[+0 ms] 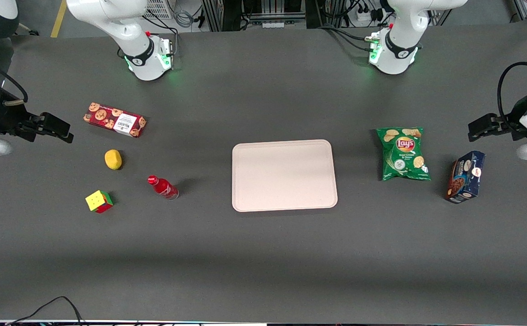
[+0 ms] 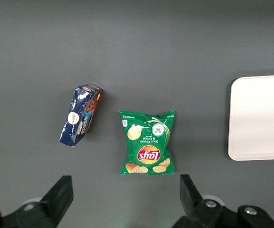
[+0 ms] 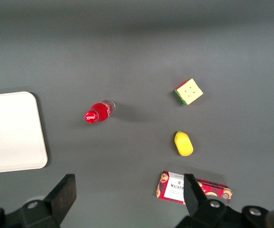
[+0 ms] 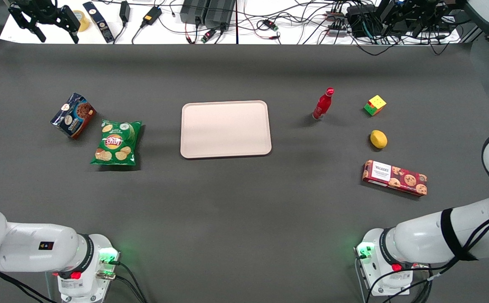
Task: Place coke bottle on tray
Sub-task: 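Move the open right gripper over the red Coca-Cola bottle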
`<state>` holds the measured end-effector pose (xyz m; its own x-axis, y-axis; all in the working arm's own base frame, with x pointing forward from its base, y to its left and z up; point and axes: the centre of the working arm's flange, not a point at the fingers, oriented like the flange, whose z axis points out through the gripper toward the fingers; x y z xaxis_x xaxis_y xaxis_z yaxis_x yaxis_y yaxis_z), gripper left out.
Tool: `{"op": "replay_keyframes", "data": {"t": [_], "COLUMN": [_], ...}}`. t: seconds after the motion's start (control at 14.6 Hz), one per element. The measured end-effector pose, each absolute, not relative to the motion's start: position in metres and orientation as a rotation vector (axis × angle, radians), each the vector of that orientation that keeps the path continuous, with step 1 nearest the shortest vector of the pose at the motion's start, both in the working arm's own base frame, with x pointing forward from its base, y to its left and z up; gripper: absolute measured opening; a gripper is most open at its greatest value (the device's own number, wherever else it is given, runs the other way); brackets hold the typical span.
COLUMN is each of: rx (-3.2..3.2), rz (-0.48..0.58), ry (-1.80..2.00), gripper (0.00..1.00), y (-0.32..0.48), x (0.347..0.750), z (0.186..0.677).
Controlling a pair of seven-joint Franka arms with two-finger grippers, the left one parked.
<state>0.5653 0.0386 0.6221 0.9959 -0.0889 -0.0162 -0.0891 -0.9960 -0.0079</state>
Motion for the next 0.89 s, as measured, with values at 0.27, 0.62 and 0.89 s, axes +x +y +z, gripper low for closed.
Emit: {"op": "replay_keyframes", "data": {"t": [0.27,0.62,0.89], "rx": [-3.13,-3.132,-3.132], "rz": [0.028,0.042,0.077], "ry": [0.137,0.065,-0.005], "gripper": [1.0,1.0,1.0], "y": [0.039,0.066,0.099], "x": [0.567,0.568,0.579], "z": [0.62,0.614,0.564]}}
